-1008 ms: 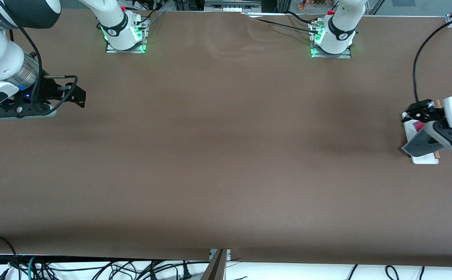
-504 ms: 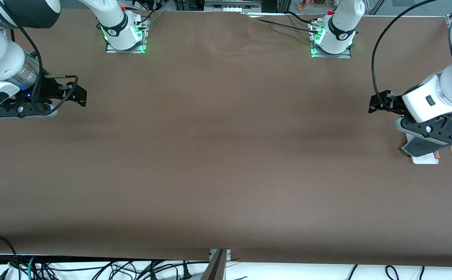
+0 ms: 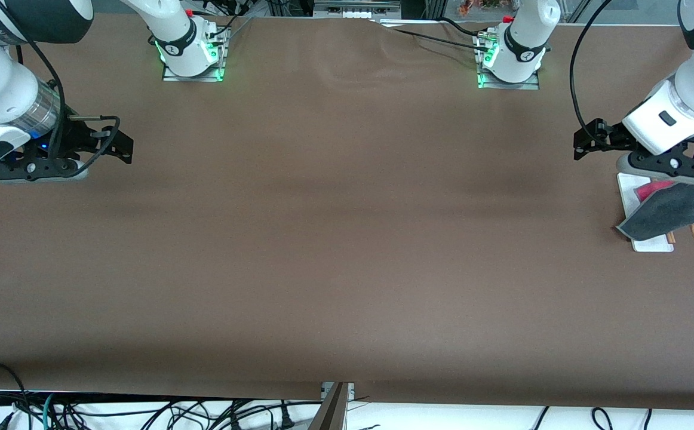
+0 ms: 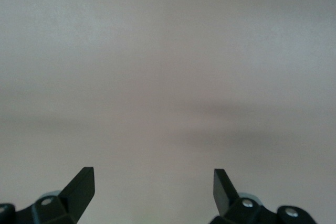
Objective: Pass towel and hang on rack
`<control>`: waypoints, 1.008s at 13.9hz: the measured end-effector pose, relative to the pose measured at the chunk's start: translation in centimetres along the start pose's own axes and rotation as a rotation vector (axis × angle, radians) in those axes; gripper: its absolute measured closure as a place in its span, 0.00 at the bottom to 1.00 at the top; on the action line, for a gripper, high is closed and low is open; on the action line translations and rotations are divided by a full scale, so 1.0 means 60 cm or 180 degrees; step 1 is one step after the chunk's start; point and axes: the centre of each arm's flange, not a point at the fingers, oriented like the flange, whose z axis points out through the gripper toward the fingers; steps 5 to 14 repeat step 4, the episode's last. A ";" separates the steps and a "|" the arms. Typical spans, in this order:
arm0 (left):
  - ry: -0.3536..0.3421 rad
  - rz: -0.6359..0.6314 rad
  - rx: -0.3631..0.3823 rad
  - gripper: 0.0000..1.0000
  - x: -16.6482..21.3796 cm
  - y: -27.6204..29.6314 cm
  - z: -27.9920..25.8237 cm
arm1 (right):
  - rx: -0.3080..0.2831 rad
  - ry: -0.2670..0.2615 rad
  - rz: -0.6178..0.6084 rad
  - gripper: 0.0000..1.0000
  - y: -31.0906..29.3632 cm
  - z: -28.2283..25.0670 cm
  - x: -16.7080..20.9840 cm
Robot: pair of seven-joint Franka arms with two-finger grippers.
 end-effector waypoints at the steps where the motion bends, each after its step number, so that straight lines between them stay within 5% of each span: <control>1: 0.0016 -0.0098 0.0002 0.00 -0.008 0.001 0.003 | 0.0000 0.0000 0.0000 0.00 0.000 0.000 0.000; 14: 0.0030 -0.0255 0.0003 0.00 -0.013 0.005 0.006 | 0.0000 0.0000 0.0000 0.00 0.000 0.000 0.000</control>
